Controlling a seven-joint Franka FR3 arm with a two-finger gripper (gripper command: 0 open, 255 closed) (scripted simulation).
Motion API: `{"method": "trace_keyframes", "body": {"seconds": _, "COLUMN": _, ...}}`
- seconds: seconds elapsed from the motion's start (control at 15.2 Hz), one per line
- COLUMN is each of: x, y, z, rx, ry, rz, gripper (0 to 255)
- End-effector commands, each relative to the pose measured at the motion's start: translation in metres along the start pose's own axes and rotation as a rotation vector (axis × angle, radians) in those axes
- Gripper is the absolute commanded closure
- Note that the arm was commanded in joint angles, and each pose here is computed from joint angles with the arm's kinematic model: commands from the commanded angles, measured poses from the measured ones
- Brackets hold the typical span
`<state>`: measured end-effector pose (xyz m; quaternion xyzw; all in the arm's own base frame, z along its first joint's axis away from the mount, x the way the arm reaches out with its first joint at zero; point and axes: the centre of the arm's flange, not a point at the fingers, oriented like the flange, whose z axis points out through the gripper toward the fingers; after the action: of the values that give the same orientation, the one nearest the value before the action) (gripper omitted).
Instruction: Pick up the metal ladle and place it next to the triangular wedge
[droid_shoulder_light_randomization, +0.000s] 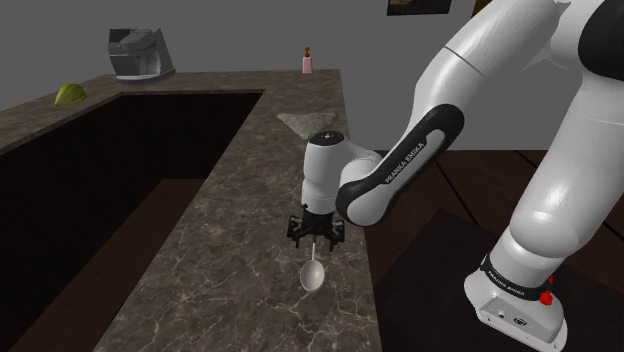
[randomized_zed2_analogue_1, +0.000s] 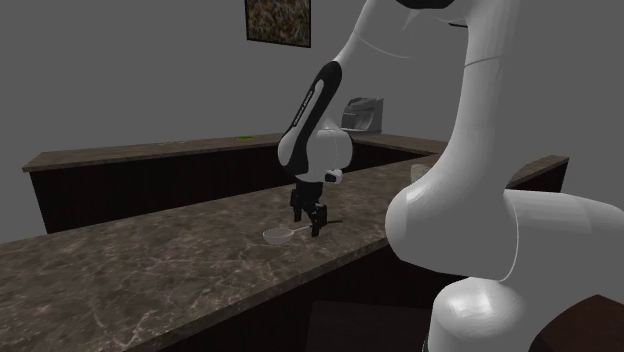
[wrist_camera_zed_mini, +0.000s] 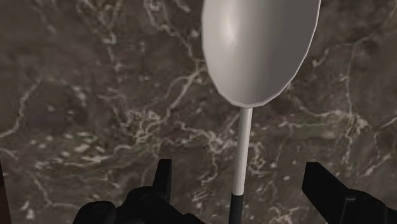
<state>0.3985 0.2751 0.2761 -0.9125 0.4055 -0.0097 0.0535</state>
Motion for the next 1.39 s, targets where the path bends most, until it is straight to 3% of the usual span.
{"method": "trace_keyframes", "body": {"seconds": 0.0, "x": 0.0, "y": 0.0, "z": 0.0, "rx": 0.0, "ry": 0.0, "rz": 0.0, "gripper": 0}}
{"method": "trace_keyframes", "body": {"seconds": 0.2, "x": 0.0, "y": 0.0, "z": 0.0, "rx": 0.0, "ry": 0.0, "rz": 0.0, "gripper": 0}}
{"method": "trace_keyframes", "body": {"seconds": 0.26, "x": 0.0, "y": 0.0, "z": 0.0, "rx": 0.0, "ry": 0.0, "rz": 0.0, "gripper": 255}}
{"method": "trace_keyframes", "body": {"seconds": 0.86, "x": 0.0, "y": 0.0, "z": 0.0, "rx": 0.0, "ry": 0.0, "rz": 0.0, "gripper": 255}}
{"method": "trace_keyframes", "body": {"seconds": 1.32, "x": -0.001, "y": -0.004, "z": -0.036, "rx": 0.0, "ry": 0.0, "rz": 0.0, "gripper": 255}}
